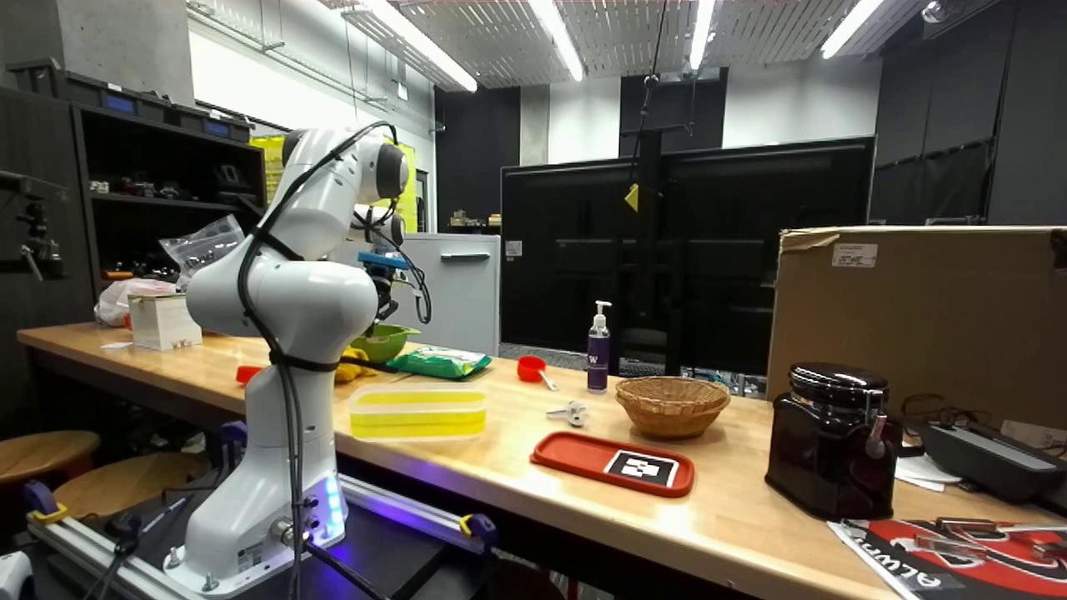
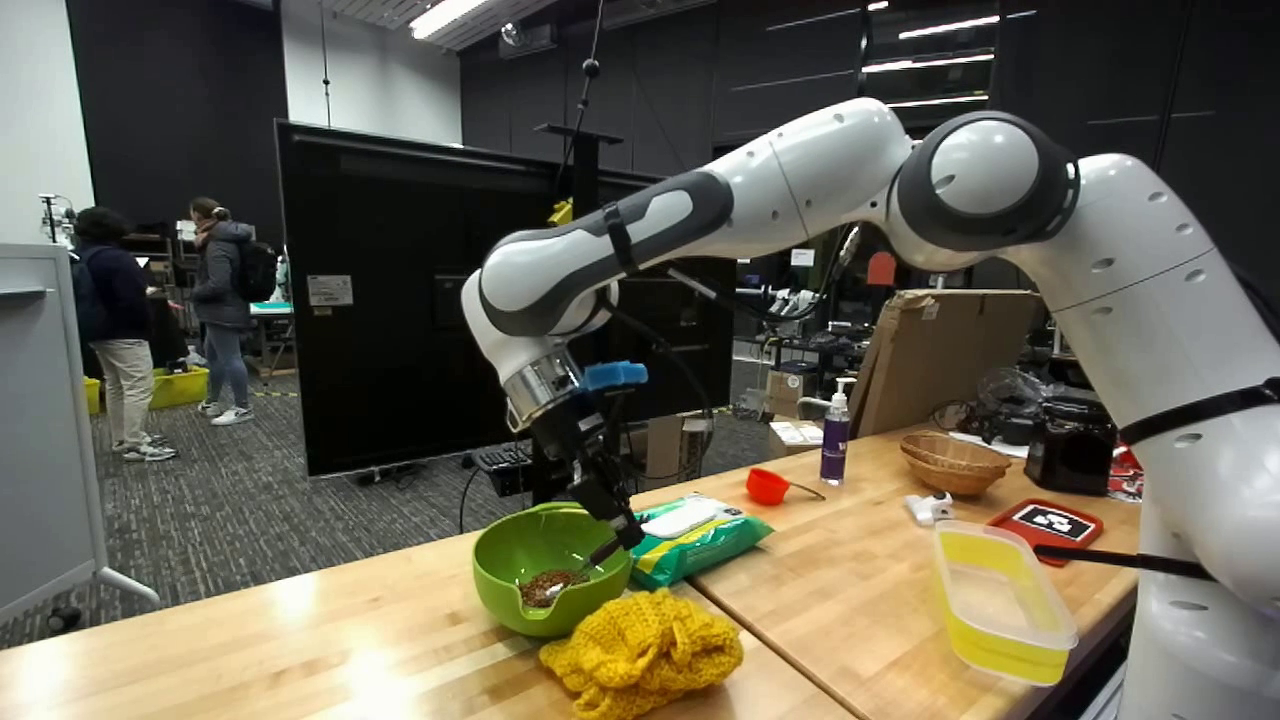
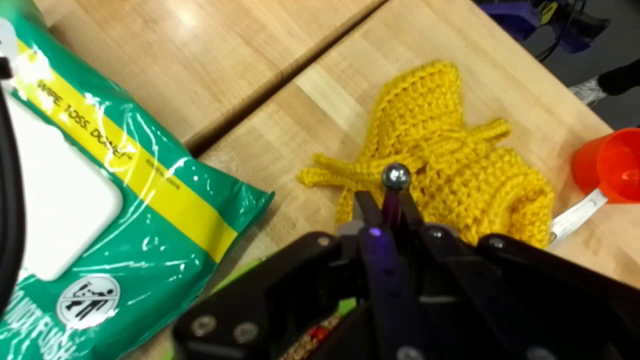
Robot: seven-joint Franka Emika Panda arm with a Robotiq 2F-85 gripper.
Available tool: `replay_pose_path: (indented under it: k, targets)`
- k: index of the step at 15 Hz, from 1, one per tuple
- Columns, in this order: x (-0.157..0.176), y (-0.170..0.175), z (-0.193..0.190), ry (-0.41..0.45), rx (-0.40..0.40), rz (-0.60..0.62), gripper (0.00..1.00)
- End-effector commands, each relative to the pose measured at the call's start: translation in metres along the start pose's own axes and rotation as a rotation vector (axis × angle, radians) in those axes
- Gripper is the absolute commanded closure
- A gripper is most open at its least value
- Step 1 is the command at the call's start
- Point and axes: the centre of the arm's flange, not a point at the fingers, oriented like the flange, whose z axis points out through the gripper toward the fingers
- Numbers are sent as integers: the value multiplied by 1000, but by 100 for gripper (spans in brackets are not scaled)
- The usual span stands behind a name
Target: Remove the spoon from the green bowl and put it on the table
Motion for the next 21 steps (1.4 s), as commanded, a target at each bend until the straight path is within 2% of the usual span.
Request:
replay_pose_path:
  k: [1, 7, 11, 15, 21]
  targets:
    - [-9, -11, -21, -105, -29, 5, 98]
    - [-25, -31, -39, -265, -67, 3, 98]
    - [-31, -43, -52, -333, -108, 19, 98]
    - [-39, -50, -69, -366, -153, 39, 98]
    - [-51, -53, -89, -362, -189, 70, 98]
